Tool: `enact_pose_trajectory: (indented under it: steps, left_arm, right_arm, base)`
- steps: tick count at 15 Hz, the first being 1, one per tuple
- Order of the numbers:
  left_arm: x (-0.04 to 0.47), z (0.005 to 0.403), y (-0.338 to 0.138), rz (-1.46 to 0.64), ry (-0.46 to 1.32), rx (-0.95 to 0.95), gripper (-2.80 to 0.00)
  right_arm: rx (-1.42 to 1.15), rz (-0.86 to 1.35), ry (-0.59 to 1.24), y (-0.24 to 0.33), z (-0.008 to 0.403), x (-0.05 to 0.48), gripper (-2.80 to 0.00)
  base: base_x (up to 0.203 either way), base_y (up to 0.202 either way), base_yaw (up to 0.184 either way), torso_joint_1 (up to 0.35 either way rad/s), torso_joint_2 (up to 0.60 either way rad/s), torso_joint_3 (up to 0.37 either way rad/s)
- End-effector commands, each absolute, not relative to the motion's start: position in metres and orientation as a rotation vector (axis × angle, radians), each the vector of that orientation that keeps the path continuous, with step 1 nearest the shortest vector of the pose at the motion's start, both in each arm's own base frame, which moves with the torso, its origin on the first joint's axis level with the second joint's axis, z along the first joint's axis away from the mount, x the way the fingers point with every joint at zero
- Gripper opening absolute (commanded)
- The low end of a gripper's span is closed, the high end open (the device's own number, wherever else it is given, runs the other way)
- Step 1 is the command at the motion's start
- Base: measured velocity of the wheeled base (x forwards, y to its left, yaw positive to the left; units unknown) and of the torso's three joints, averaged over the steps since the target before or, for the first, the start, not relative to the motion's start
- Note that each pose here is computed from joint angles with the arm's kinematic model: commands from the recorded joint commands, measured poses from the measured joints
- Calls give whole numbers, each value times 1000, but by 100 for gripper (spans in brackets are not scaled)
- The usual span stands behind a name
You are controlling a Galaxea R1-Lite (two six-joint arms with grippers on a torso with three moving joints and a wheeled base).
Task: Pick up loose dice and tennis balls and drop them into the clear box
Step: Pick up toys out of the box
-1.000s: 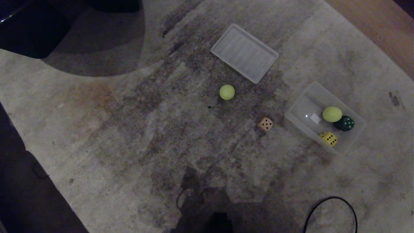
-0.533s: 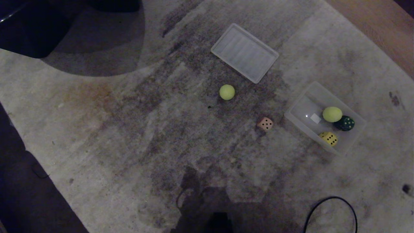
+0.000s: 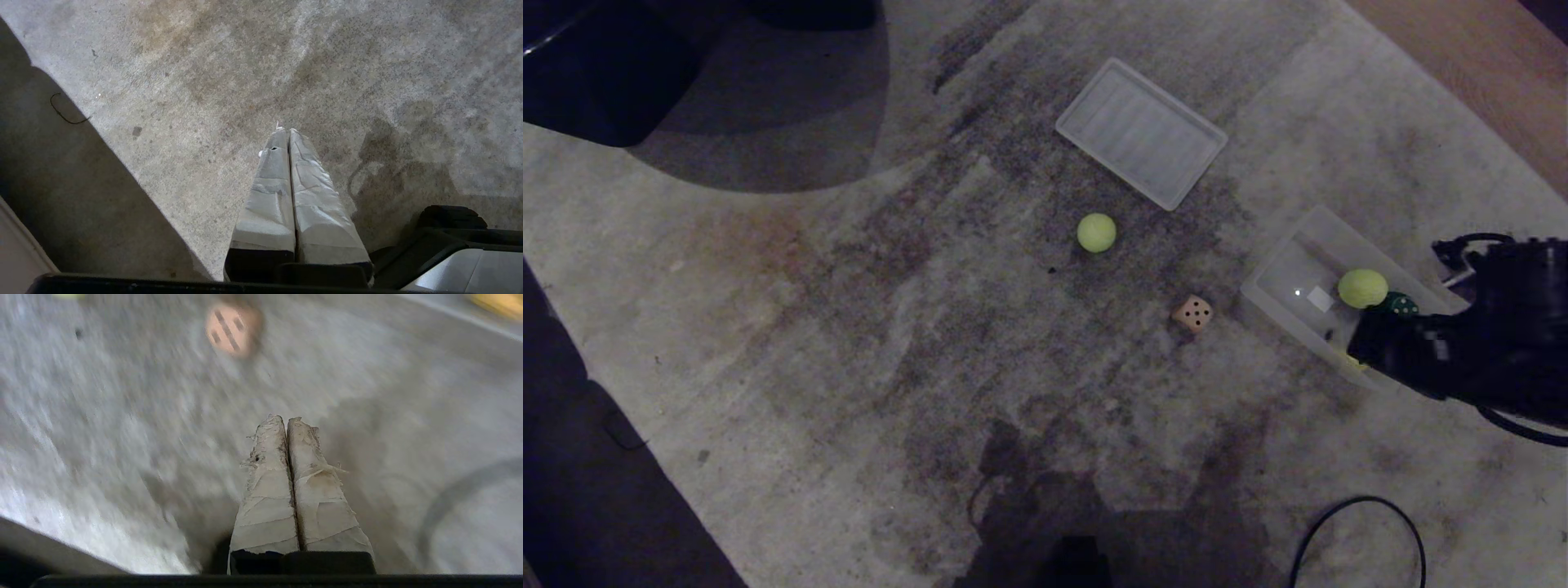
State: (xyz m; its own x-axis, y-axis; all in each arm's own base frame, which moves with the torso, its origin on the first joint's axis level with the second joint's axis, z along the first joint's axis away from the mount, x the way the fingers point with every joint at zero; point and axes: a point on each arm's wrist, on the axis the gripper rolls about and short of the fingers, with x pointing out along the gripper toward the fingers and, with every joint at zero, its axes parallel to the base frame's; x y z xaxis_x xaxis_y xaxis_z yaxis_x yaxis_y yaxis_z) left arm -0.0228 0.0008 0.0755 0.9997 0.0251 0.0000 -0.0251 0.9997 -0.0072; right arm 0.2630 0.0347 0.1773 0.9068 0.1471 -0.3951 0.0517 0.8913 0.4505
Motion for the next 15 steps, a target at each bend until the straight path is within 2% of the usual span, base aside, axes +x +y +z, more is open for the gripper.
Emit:
enact_pose_trajectory:
  steps: [1, 5, 6, 11, 15]
  left_arm:
    - [-23, 75, 1, 26, 3, -8, -280]
    - [-23, 75, 1, 26, 3, -8, -280]
    - [-23, 75, 1, 26, 3, -8, -280]
    - [-23, 75, 1, 26, 3, -8, -280]
    - [-23, 75, 1, 26, 3, -8, -280]
  right_arm:
    - [466, 57, 504, 50, 140, 318, -280]
    - [388, 85, 512, 61, 115, 357, -280]
    - [360, 92, 511, 62, 110, 366, 0]
    - [258, 110, 516, 67, 83, 403, 0]
    - [219, 147, 370, 72, 77, 424, 0]
  base:
    - [0, 0, 0, 0, 0, 0]
    - [0, 0, 0, 0, 0, 0]
    - [0, 0, 0, 0, 0, 0]
    - [0, 0, 0, 0, 0, 0]
    - [0, 0, 0, 0, 0, 0]
